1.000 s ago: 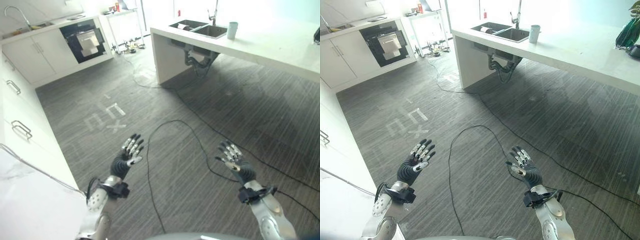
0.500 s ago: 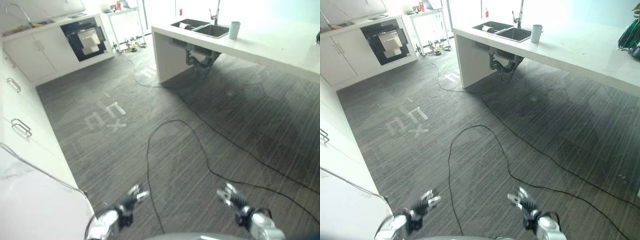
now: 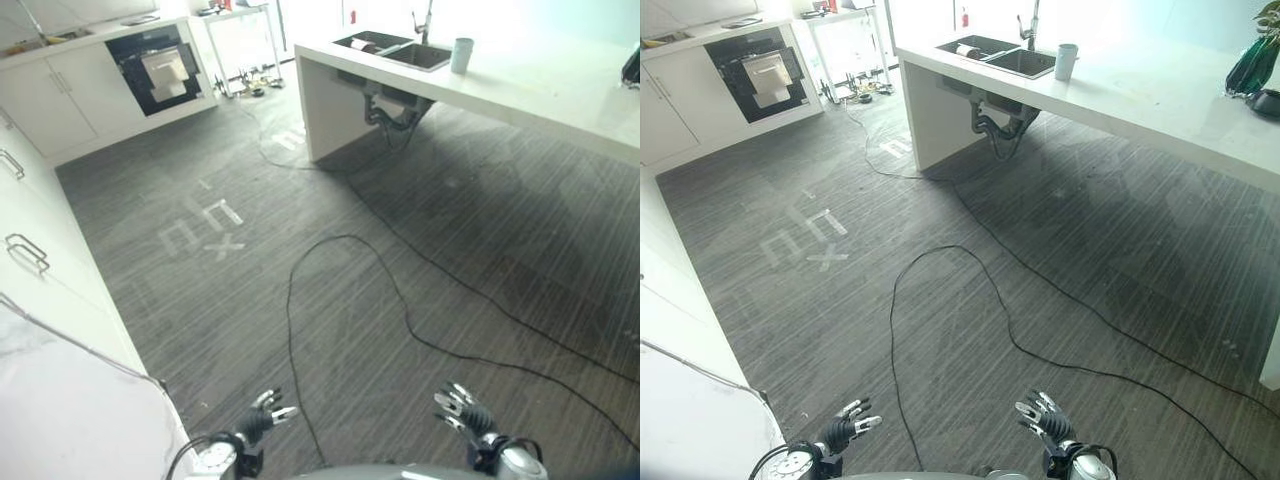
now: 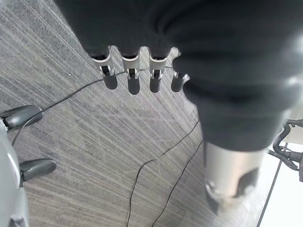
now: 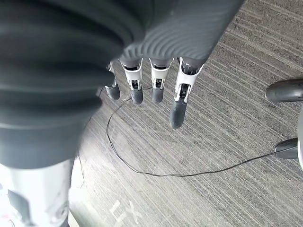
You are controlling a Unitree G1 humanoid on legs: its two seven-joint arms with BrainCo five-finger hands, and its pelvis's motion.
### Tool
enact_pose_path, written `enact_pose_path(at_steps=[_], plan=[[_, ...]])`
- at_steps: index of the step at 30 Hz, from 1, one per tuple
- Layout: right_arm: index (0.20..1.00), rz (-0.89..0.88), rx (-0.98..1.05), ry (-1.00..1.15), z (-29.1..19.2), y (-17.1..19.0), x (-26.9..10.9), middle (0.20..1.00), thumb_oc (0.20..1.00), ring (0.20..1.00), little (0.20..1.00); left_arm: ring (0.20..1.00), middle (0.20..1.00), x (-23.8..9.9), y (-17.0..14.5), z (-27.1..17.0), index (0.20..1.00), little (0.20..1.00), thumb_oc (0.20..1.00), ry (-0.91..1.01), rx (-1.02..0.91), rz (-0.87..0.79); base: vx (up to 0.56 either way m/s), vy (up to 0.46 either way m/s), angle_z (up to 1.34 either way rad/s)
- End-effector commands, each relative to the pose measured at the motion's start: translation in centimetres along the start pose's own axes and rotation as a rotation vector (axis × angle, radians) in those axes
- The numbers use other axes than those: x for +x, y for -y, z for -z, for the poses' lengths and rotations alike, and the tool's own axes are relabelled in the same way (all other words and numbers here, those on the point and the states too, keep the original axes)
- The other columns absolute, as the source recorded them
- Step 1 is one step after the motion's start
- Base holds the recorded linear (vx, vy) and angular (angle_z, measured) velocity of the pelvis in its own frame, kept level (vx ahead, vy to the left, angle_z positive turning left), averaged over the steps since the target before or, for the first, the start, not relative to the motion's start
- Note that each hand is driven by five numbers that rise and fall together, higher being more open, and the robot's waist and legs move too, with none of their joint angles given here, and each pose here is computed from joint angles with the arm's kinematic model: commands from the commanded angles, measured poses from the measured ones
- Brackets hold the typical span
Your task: Place the dishes in the dishwasher.
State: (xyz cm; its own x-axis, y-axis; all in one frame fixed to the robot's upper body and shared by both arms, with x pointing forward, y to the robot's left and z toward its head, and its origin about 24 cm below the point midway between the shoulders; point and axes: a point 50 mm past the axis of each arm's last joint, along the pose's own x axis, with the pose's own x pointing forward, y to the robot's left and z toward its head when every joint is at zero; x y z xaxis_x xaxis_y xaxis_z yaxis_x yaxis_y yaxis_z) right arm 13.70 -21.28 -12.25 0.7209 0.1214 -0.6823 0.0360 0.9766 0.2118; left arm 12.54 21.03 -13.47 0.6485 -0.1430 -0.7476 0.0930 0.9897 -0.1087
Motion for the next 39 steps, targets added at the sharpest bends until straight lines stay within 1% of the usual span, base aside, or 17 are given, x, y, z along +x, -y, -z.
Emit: enact_pose_path(at_steps=[1,2,4,5,7,8,10,12,16,20,25,27,29,33,36,37,39], plan=[[1.000,-0.080,-0.021,0.232,-5.3,-1.2,1.1,1.000,1.000,1.000,1.000,1.000,1.000,0.8,-0.2,-4.6,1.000,1.000,1.000,0.224,-0.019,-0.015,0.03,-0.121,0.03],[1.000,-0.100,-0.032,0.260,-5.9,-1.5,1.0,1.000,1.000,1.000,1.000,1.000,1.000,0.8,-0.2,-5.2,1.000,1.000,1.000,0.255,-0.029,-0.013,0.02,-0.139,0.03],[1.000,-0.194,-0.061,0.324,-7.6,-2.5,0.7,1.000,1.000,1.000,1.000,1.000,1.000,0.3,-0.4,-7.1,1.000,1.000,1.000,0.352,-0.025,-0.010,0.04,-0.186,0.03],[1.000,-0.250,-0.118,0.409,-9.6,-3.3,0.2,1.000,1.000,1.000,1.000,1.000,1.000,-0.3,-0.4,-9.4,1.000,1.000,1.000,0.466,-0.006,0.004,0.07,-0.183,0.01],[1.000,-0.255,-0.129,0.440,-10.4,-3.3,0.0,1.000,1.000,1.000,1.000,1.000,1.000,-0.4,-0.4,-10.2,1.000,1.000,1.000,0.498,-0.012,0.010,0.04,-0.207,0.03],[1.000,-0.254,-0.148,0.503,-11.8,-2.9,-0.4,1.000,1.000,1.000,1.000,1.000,1.000,-0.6,-0.6,-12.0,1.000,1.000,1.000,0.570,-0.050,0.026,0.07,-0.248,0.05],[1.000,-0.248,-0.145,0.545,-12.8,-2.8,-0.5,1.000,1.000,1.000,1.000,1.000,1.000,-0.8,-0.5,-13.1,1.000,1.000,1.000,0.623,-0.095,0.049,0.18,-0.130,0.16],[1.000,-0.248,-0.143,0.603,-13.9,-3.6,-0.8,1.000,1.000,1.000,1.000,1.000,1.000,-1.3,-0.1,-14.0,1.000,1.000,1.000,0.671,-0.102,0.075,0.54,0.094,-0.14],[1.000,-0.213,-0.121,0.596,-13.5,-3.5,-1.5,1.000,1.000,1.000,1.000,1.000,1.000,-1.9,0.1,-13.8,1.000,1.000,1.000,0.689,-0.123,0.104,0.59,0.195,-0.12],[1.000,-0.212,-0.077,0.560,-12.3,-3.3,-1.3,1.000,1.000,1.000,1.000,1.000,1.000,-2.4,-0.4,-13.1,1.000,1.000,1.000,0.675,-0.097,0.084,0.50,0.283,-0.38],[1.000,-0.195,-0.031,0.608,-12.1,-4.4,-1.4,1.000,1.000,1.000,1.000,1.000,1.000,-2.6,-0.2,-14.8,1.000,1.000,1.000,0.701,0.021,0.092,0.43,0.325,-0.13],[1.000,-0.208,-0.023,0.613,-12.1,-5.0,-1.2,1.000,1.000,1.000,1.000,1.000,1.000,-2.6,0.0,-15.3,1.000,1.000,1.000,0.711,0.030,0.088,0.44,0.137,0.64],[1.000,-0.215,-0.033,0.632,-12.5,-4.8,-1.5,1.000,1.000,1.000,1.000,1.000,1.000,-2.9,0.0,-16.0,1.000,1.000,1.000,0.727,0.034,0.102,0.34,-0.040,0.79],[1.000,-0.205,-0.025,0.650,-12.7,-3.0,-2.8,1.000,1.000,1.000,1.000,1.000,1.000,-3.3,-0.2,-16.5,1.000,1.000,1.000,0.734,0.081,0.132,0.41,-0.140,0.56],[1.000,-0.193,-0.018,0.661,-12.7,-2.8,-2.7,1.000,1.000,1.000,1.000,1.000,1.000,-3.2,0.2,-16.0,1.000,1.000,1.000,0.745,0.082,0.154,0.57,-0.271,0.79],[1.000,-0.179,-0.026,0.670,-13.4,-2.9,-2.5,1.000,1.000,1.000,1.000,1.000,1.000,-2.8,0.8,-15.8,1.000,1.000,1.000,0.739,0.060,0.160,0.67,-0.368,0.57],[1.000,-0.184,-0.044,0.675,-13.8,-3.0,-2.5,1.000,1.000,1.000,1.000,1.000,1.000,-2.8,0.9,-15.9,1.000,1.000,1.000,0.744,0.054,0.157,0.49,-0.276,0.17]])
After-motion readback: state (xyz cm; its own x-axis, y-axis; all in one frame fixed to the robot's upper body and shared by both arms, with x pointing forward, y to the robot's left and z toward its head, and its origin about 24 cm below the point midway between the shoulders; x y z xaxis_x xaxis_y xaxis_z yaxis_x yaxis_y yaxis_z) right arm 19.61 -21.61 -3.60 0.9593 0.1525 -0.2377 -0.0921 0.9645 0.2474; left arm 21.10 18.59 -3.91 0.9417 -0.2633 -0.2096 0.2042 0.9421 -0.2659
